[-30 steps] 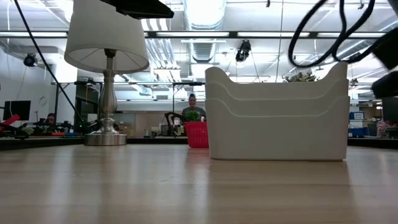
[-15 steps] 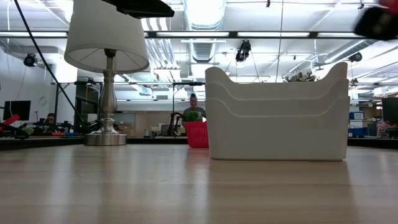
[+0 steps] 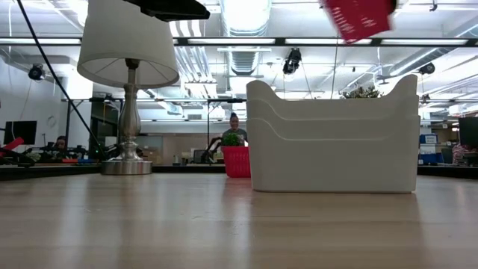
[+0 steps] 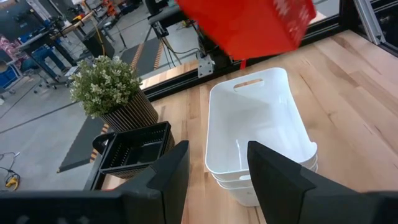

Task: Stack baskets by color
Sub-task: Stack the bottom red bin into the other red bins

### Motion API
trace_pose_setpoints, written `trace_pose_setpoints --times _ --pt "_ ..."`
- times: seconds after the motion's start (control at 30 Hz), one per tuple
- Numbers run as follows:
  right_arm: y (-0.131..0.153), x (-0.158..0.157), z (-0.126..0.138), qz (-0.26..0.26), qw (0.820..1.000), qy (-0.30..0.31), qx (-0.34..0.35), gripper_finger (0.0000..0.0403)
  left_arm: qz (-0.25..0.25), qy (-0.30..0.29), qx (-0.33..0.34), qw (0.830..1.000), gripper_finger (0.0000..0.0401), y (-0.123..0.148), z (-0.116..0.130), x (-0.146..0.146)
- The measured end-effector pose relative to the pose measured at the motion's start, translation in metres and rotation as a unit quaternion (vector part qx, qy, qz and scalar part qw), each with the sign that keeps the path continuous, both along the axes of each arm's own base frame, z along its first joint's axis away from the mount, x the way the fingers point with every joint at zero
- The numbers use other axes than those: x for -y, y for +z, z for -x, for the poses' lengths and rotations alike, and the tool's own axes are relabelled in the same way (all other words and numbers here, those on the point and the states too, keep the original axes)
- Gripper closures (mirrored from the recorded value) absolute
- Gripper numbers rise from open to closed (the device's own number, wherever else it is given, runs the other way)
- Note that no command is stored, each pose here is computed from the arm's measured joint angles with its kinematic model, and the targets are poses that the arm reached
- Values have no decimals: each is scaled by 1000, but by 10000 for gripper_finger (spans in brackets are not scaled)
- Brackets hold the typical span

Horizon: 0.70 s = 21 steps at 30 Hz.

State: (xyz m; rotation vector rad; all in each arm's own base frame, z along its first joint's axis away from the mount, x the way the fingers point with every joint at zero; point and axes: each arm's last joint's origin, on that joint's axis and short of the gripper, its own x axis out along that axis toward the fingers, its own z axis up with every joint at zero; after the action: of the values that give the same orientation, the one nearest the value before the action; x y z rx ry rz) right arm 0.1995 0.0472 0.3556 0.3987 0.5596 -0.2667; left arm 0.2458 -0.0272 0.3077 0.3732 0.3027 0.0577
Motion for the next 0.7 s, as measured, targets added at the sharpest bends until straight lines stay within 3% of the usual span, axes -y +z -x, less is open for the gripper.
trace_pose_setpoints --times 0.37,0.57,0.7 --pt "24 76 -60 6 989 -109 -101 394 0 0 0 1000 254 0 0 0" --pt "17 127 -87 31 977 -154 -145 394 0 0 0 1000 254 0 0 0" --pt "3 165 -101 5 970 -173 -170 394 3 1 0 1000 254 0 0 0"
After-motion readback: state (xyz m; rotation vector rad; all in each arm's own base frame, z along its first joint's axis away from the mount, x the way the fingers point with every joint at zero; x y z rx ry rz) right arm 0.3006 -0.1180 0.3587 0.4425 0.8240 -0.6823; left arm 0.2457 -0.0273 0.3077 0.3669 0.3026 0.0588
